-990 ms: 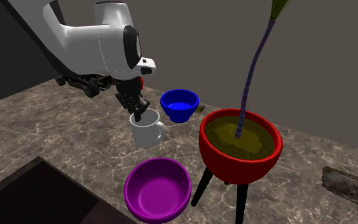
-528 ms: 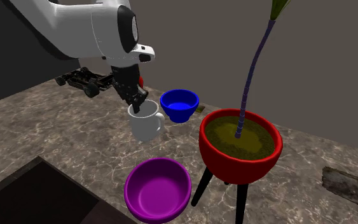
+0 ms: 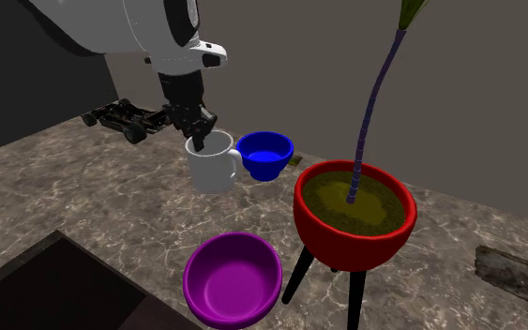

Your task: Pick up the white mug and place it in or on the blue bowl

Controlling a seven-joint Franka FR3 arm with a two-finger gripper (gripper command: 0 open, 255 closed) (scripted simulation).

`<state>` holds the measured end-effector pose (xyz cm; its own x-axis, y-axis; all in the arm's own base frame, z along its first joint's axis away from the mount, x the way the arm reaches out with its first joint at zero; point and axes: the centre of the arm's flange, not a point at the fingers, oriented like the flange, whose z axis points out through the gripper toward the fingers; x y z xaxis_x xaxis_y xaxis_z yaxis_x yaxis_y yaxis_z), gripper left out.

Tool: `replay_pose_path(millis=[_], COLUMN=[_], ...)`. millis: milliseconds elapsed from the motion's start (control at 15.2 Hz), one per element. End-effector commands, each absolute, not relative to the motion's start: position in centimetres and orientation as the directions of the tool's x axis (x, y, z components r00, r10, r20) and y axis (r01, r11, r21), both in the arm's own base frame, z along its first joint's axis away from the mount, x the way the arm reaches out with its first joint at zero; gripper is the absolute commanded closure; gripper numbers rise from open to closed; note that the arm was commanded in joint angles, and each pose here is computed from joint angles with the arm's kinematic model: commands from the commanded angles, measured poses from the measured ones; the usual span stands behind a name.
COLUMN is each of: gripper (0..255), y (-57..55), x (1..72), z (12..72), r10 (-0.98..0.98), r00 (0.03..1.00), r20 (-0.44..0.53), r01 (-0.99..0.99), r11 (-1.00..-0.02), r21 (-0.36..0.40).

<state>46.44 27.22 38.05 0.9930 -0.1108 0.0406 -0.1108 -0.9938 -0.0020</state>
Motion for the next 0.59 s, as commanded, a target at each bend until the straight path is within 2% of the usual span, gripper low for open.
replay_pose_path(millis=[0, 528], gripper=[255, 255], y=[27.2, 27.2], x=[46.3, 46.3], z=[39.2, 43.1], r10=[-0.111, -0.111], r00=[0.993, 0.993], r20=[0.041, 0.041], r01=[-0.111, -0.111], r11=[-0.994, -0.994], r21=[-0.002, -0.002])
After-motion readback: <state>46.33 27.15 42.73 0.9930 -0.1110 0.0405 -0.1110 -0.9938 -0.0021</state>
